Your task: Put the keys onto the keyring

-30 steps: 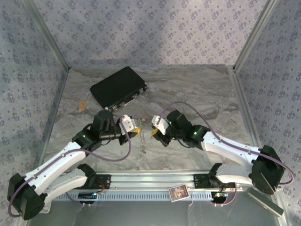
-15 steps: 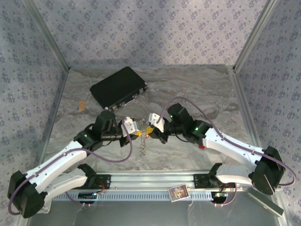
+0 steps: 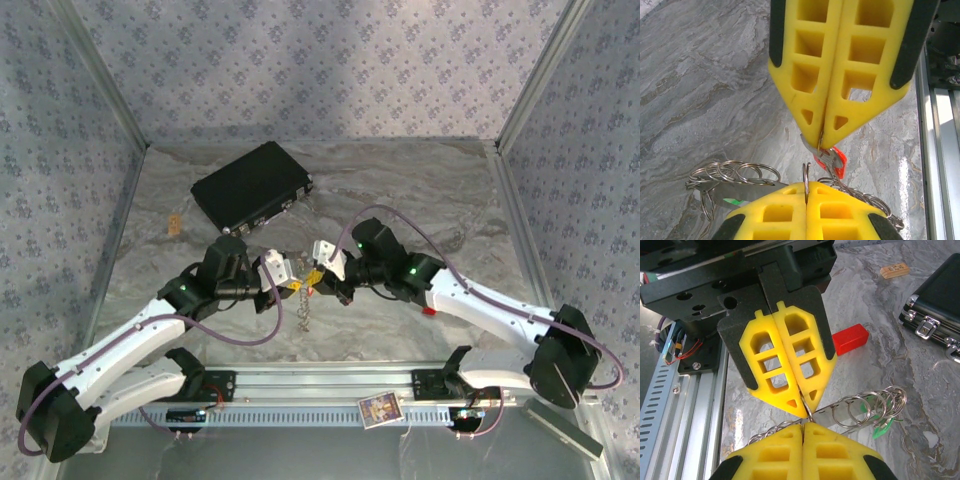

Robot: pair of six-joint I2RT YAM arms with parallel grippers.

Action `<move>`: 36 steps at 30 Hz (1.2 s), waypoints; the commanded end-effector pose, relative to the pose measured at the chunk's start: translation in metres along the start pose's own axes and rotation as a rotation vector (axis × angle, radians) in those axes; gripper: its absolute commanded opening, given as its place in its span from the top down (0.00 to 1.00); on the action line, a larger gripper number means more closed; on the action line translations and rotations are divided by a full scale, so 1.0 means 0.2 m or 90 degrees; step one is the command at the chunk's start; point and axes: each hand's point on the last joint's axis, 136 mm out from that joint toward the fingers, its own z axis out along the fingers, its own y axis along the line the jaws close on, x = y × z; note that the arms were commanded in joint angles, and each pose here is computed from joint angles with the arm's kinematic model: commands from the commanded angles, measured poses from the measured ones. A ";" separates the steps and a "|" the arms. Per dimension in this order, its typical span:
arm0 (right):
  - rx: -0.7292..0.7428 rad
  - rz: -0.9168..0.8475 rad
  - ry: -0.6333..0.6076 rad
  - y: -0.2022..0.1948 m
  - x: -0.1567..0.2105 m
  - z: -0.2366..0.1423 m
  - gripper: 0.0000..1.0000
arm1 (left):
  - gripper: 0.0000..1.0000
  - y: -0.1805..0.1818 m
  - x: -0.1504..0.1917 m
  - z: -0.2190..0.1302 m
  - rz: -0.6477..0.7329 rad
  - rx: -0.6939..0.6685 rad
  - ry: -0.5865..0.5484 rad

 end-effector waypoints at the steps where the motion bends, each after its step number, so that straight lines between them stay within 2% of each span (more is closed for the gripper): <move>1: -0.003 -0.022 -0.021 -0.01 -0.08 0.00 1.00 | 1.00 -0.02 -0.13 -0.03 0.034 0.020 -0.043; 22: 0.044 0.000 -0.015 -0.08 -0.07 0.02 1.00 | 1.00 -0.04 -0.13 -0.03 0.037 0.032 -0.045; 36: 0.056 0.090 0.005 -0.13 -0.01 0.04 1.00 | 1.00 0.01 -0.14 -0.04 0.101 -0.049 -0.054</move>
